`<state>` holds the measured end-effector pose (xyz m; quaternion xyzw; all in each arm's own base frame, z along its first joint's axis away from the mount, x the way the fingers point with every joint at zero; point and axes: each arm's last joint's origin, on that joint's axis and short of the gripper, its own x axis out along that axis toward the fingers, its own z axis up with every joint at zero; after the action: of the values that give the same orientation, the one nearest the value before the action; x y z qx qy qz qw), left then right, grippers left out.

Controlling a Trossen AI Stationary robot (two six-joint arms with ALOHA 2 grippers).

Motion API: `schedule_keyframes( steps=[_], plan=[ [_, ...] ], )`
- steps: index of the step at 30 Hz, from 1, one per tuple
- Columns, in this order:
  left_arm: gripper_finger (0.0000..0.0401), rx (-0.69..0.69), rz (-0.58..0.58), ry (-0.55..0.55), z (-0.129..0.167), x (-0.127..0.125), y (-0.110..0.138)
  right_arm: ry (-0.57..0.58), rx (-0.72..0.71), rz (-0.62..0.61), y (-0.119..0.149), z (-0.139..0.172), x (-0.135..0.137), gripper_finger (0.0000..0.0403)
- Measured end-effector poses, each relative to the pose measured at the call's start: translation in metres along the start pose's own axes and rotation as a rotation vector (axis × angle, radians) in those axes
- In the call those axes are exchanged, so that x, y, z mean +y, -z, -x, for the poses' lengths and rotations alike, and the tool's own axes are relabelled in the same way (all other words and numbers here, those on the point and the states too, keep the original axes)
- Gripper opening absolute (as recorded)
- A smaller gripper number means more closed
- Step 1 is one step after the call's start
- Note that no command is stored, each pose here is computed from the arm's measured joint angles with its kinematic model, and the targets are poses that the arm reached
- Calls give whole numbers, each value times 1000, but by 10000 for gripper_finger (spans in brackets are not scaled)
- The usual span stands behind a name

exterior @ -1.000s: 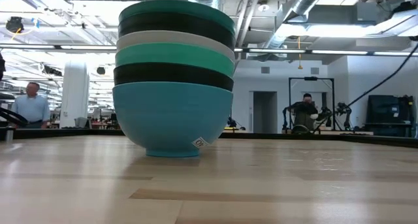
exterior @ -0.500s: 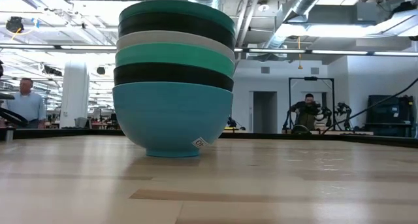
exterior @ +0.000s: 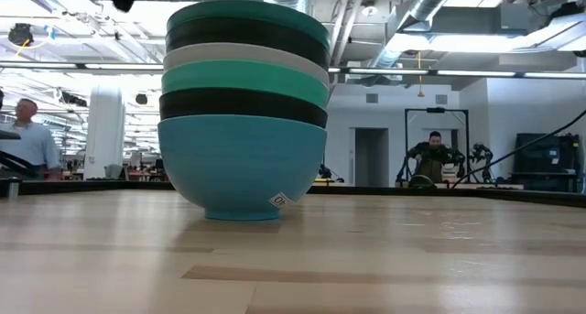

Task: Nest bowls inside each other
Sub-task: Return to Home Position

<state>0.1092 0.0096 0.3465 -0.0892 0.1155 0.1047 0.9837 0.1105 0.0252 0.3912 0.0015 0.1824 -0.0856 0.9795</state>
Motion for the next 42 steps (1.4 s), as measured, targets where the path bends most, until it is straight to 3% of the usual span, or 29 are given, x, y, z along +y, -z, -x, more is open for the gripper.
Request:
schedule_keyframes(
  steps=[5,15,20,31,35,42],
  plan=[
    [84,-6,15,0,4,7,31,-57,-51,-19,13,-18,9,70],
    [84,-82,94,16,10,17,80,-153,-256,-205,97,-60,15,70],
    [84,-137,145,30,12,21,98,-181,-401,-254,119,-64,11,70],
    [84,-176,135,60,-13,27,150,-167,-337,-215,160,-77,9,70],
    [84,-219,108,80,-24,27,162,-222,-350,-212,170,-81,9,70],
    [84,-215,85,80,-27,28,167,-209,-364,-219,191,-88,6,70]
  ],
)
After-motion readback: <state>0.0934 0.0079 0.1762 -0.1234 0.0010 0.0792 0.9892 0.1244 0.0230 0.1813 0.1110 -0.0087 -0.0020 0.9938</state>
